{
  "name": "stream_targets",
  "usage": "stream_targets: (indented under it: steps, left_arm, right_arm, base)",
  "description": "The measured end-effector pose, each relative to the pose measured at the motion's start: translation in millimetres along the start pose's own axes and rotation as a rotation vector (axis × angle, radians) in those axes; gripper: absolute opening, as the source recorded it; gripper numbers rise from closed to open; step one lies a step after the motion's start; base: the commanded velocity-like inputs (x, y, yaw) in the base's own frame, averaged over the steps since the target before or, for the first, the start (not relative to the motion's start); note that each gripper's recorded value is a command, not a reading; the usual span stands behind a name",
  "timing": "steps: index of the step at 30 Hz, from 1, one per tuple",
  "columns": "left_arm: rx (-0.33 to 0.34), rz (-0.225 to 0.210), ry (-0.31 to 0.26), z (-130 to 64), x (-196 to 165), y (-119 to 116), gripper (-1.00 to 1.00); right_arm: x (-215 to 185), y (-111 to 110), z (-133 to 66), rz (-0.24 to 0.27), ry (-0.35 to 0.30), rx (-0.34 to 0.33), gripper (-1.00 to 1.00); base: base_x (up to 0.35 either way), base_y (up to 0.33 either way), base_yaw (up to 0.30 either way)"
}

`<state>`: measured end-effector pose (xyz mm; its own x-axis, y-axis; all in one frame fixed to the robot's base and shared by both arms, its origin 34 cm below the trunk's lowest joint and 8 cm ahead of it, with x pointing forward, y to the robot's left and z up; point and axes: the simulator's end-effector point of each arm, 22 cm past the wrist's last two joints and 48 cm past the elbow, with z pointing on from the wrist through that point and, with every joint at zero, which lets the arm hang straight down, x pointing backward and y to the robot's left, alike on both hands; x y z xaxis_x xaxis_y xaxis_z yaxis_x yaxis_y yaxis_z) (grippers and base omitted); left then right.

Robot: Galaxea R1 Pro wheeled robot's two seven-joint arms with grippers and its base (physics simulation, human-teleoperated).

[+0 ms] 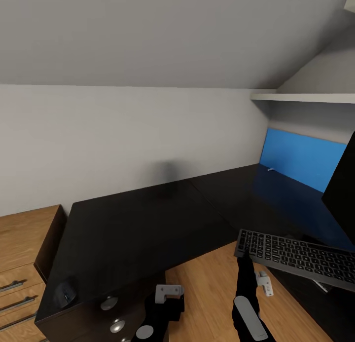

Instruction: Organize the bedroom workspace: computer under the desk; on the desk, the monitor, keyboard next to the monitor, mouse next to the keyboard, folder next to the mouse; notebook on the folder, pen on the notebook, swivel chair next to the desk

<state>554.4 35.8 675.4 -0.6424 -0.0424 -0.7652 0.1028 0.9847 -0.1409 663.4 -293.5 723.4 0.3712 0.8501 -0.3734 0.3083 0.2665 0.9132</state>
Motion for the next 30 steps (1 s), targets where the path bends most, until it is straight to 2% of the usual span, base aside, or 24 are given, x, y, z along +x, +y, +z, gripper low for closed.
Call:
stream_targets:
  steps: [30]
  left_arm:
    - [-0.001,0.001,0.001,-3.1,-4.2,-1.1,1.0]
  right_arm:
    - [-6.2,5.7,0.0,0.014,-0.016,-0.001,-1.0]
  base:
    - [0.0,0.0,0.0]
